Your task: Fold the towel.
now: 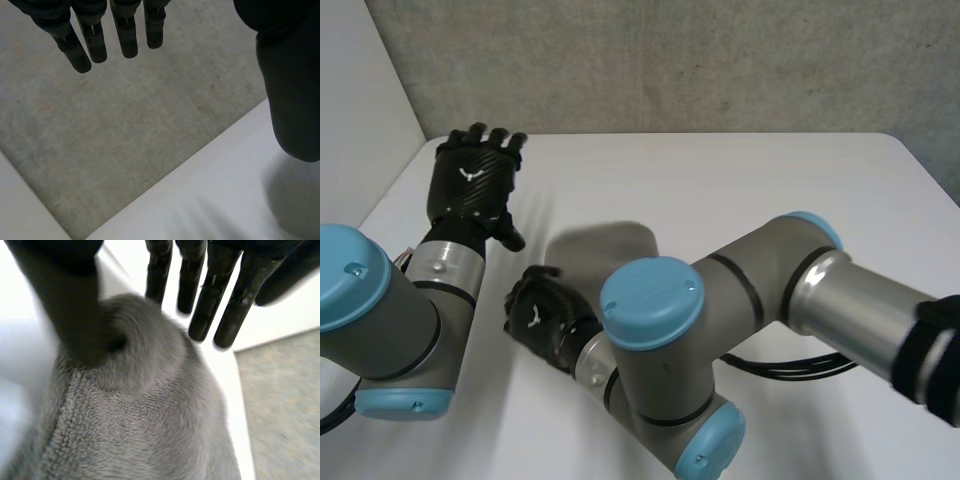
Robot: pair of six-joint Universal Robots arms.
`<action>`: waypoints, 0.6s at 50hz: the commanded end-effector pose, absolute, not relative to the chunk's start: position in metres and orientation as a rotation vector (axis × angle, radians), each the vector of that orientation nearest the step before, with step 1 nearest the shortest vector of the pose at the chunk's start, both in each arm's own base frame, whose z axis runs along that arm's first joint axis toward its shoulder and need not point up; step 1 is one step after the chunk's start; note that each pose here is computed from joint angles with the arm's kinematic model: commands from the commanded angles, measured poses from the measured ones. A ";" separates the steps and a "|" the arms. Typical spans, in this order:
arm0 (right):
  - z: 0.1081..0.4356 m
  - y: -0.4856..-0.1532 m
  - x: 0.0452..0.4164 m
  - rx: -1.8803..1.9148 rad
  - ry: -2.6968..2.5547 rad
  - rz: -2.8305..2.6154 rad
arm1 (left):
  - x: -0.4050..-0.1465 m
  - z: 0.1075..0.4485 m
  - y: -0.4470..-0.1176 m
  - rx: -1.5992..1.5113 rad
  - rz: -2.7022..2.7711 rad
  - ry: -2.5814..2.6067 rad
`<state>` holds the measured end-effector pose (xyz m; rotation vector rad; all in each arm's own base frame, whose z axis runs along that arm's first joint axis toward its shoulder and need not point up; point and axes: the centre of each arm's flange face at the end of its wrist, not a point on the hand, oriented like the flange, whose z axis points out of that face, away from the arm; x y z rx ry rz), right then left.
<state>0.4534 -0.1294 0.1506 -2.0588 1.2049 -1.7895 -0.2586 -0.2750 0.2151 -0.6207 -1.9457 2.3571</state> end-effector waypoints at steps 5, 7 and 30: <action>0.192 -0.166 0.430 -1.726 1.562 -1.892 | -0.257 0.207 -0.279 -0.554 2.307 -1.979; 0.196 -0.171 0.420 -1.635 1.641 -1.871 | -0.261 0.200 -0.277 -0.580 2.279 -1.988; 0.146 -0.228 0.376 -1.290 2.054 -1.614 | -0.278 0.148 -0.247 -0.814 1.925 -2.222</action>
